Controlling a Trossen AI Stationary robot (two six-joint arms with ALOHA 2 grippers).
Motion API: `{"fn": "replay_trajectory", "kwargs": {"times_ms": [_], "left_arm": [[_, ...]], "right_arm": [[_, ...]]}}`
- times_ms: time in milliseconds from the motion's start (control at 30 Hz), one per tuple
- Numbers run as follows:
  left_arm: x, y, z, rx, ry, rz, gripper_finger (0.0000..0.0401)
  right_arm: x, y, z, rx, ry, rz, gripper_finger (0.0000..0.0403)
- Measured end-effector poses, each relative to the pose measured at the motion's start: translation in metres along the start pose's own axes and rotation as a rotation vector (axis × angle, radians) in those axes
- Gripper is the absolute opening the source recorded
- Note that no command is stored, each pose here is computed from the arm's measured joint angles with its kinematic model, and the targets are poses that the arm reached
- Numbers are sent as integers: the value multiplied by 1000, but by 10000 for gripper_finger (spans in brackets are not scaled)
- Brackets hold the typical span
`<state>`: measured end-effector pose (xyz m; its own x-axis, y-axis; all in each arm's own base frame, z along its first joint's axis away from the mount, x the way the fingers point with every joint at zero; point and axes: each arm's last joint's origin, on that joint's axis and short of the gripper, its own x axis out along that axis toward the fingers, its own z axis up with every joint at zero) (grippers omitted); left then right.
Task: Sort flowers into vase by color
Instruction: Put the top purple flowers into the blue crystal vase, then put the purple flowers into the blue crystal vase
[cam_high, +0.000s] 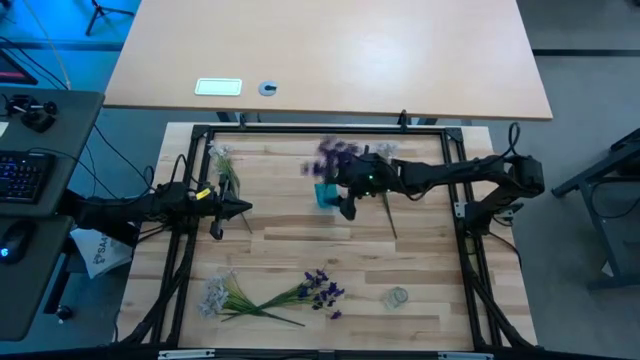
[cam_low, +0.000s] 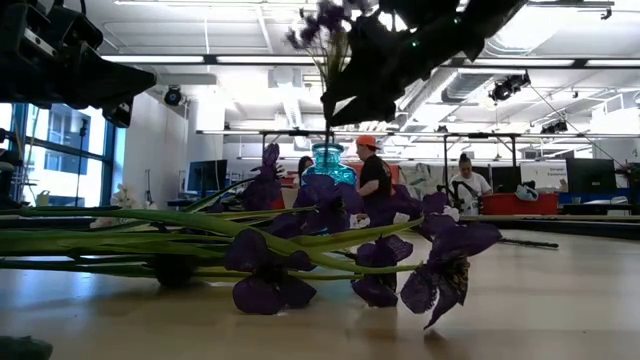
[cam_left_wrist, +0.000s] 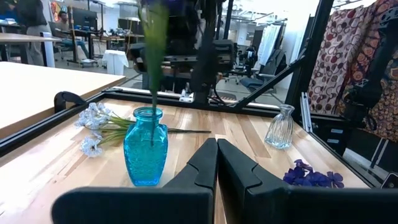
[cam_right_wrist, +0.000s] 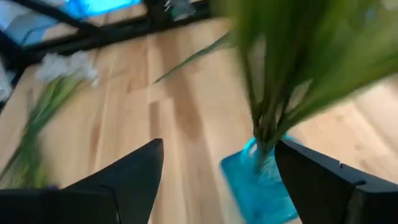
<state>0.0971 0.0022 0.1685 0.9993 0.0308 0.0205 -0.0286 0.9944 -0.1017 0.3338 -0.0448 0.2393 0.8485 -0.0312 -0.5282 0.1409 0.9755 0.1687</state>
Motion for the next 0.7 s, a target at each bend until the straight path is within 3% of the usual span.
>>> {"fn": "replay_trajectory", "kwargs": {"times_ms": [400,700], "left_arm": [[0,0,0,0,0,0,0],[0,0,0,0,0,0,0]], "right_arm": [[-16,-4,0,-101,263,-10,304],[-73,-11,-7,-77,460,-98,304]]}}
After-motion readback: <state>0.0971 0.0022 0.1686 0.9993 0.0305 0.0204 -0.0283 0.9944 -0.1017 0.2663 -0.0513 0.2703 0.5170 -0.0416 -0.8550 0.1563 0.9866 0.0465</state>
